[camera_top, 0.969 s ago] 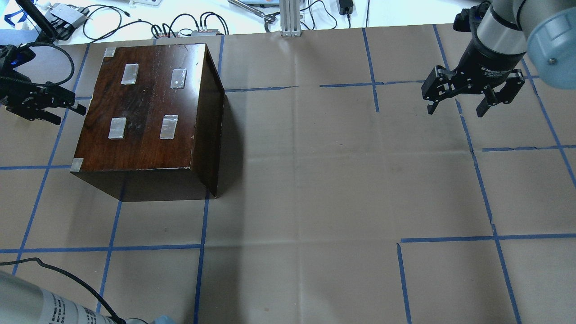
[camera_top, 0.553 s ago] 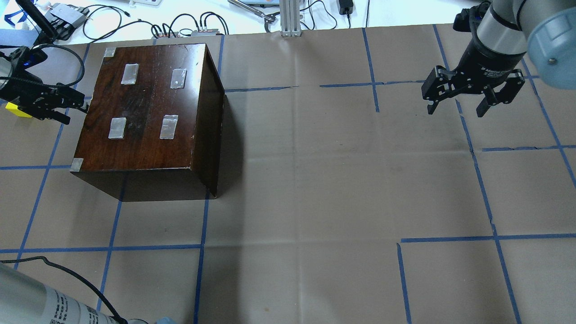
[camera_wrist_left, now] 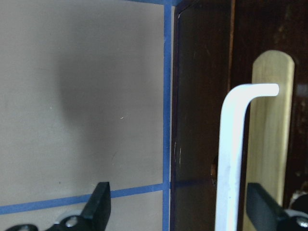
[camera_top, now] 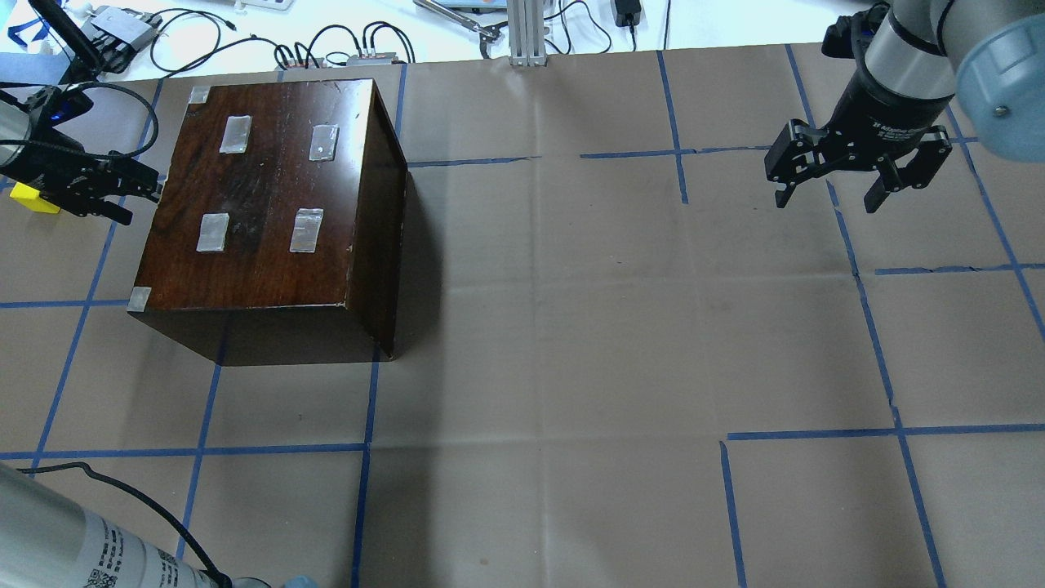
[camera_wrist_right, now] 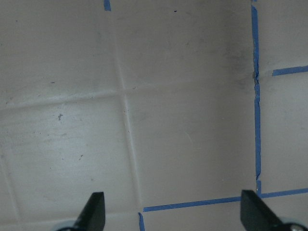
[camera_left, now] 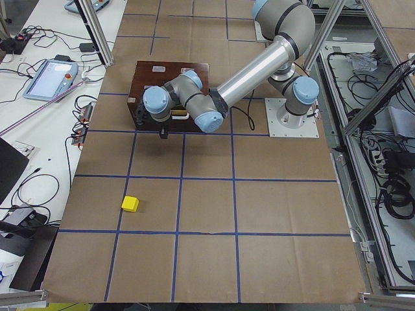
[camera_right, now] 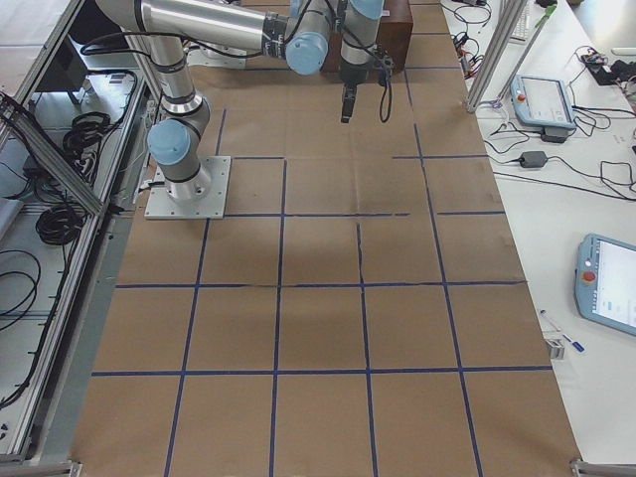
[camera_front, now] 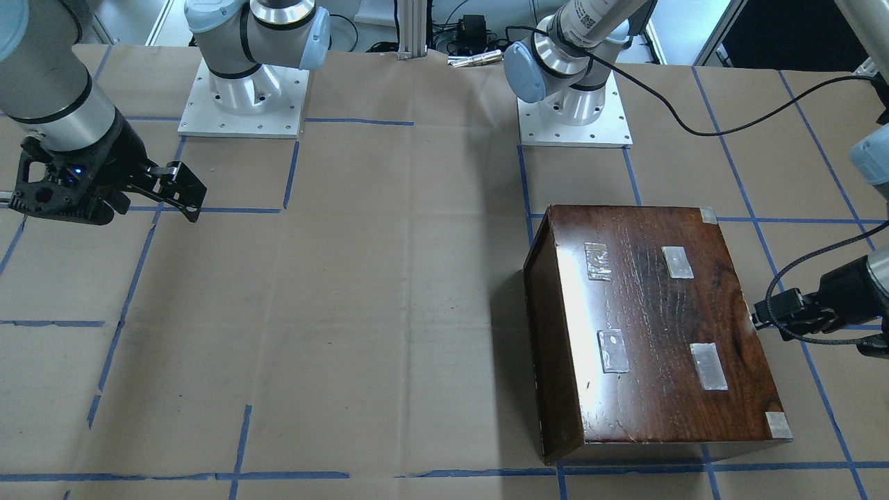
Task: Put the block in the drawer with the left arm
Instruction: 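Close the left gripper on the white drawer handle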
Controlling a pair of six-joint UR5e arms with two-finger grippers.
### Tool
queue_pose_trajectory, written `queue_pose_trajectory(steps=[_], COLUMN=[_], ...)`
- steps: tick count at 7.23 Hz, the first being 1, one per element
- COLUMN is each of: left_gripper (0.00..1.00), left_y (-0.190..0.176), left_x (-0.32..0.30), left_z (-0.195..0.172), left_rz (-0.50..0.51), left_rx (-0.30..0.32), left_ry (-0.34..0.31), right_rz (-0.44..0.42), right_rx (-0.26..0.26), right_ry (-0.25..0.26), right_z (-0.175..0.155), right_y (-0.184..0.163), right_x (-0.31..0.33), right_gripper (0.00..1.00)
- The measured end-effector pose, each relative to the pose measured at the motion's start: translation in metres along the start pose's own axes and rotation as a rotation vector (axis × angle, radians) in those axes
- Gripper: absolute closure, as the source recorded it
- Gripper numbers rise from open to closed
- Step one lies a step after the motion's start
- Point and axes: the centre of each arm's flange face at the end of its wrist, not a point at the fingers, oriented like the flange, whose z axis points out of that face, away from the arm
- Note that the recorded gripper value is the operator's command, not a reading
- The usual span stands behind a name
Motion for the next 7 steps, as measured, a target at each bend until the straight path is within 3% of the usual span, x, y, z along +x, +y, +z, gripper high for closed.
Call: queue_pose_trajectory(steps=[7], left_gripper=[0.01], left_y=[-0.0011], left_x=[-0.0089], left_z=[0.0077], left_rz=[-0.003], left_rx=[-0.014], left_ry=[0.0], right_rz=[0.0], right_rx=[0.0], right_ry=[0.0], right_z=[0.0], right_y=[0.0], right_x=[0.0], right_gripper=[0.0])
